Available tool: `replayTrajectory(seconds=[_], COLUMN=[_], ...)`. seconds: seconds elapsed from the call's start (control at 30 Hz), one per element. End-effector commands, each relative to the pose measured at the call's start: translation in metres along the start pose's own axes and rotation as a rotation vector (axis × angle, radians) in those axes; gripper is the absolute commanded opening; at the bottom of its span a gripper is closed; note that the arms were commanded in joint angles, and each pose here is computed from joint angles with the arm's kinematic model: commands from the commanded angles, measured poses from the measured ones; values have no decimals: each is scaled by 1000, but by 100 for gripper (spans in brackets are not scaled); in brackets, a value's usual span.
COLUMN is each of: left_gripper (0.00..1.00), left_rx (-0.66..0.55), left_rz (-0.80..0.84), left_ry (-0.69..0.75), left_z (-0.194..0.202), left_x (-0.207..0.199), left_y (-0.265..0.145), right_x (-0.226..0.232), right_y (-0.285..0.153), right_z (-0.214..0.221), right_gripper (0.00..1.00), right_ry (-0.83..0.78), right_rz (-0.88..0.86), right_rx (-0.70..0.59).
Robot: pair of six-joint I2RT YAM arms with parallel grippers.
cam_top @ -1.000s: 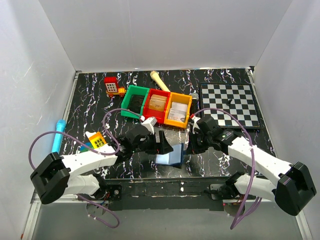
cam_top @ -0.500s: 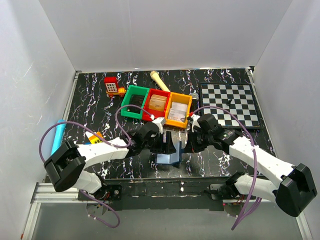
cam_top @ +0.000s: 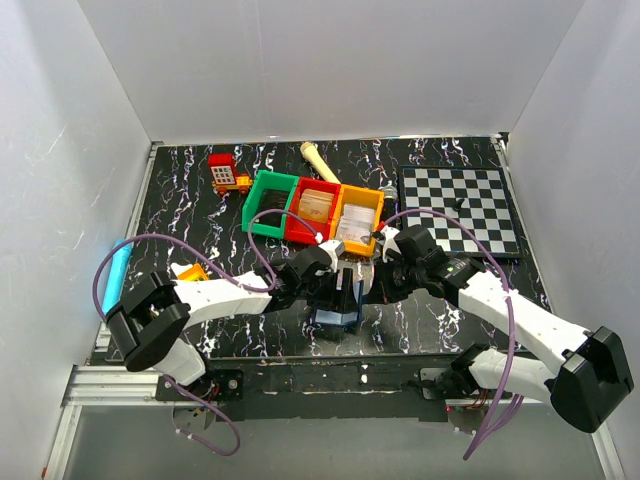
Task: Take the credit cards out of the card holder
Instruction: Remove the credit card from the card holder.
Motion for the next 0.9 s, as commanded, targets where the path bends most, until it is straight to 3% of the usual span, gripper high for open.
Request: replayTrajectory(seconds=[0.0, 0.3, 0.87], left_gripper=[65, 56, 63], left_rx=[-17, -42, -88], left_rz=[-2, -42, -56], left_ry=[22, 7, 17], left_z=[-7, -9, -18], left_x=[-8, -1, -4], left_y=[-1, -3, -12], right_x=[8, 8, 3], right_y=[-5, -4, -5], right_z=[-16, -15, -12], right_gripper=[1, 1, 1], right_ry=[-26, -28, -88], right_rz=[-35, -37, -15], right_rx=[-45, -40, -7])
Point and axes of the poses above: each gripper's point midway between its finger pads, its own y axis out along the fingers, its own x axis along the line the jaws close on, z = x × y, the point moved 4 cm from there along -y, back along the fingers, and after that the axes turned 11 degrees about -y, right-handed, at the moved point
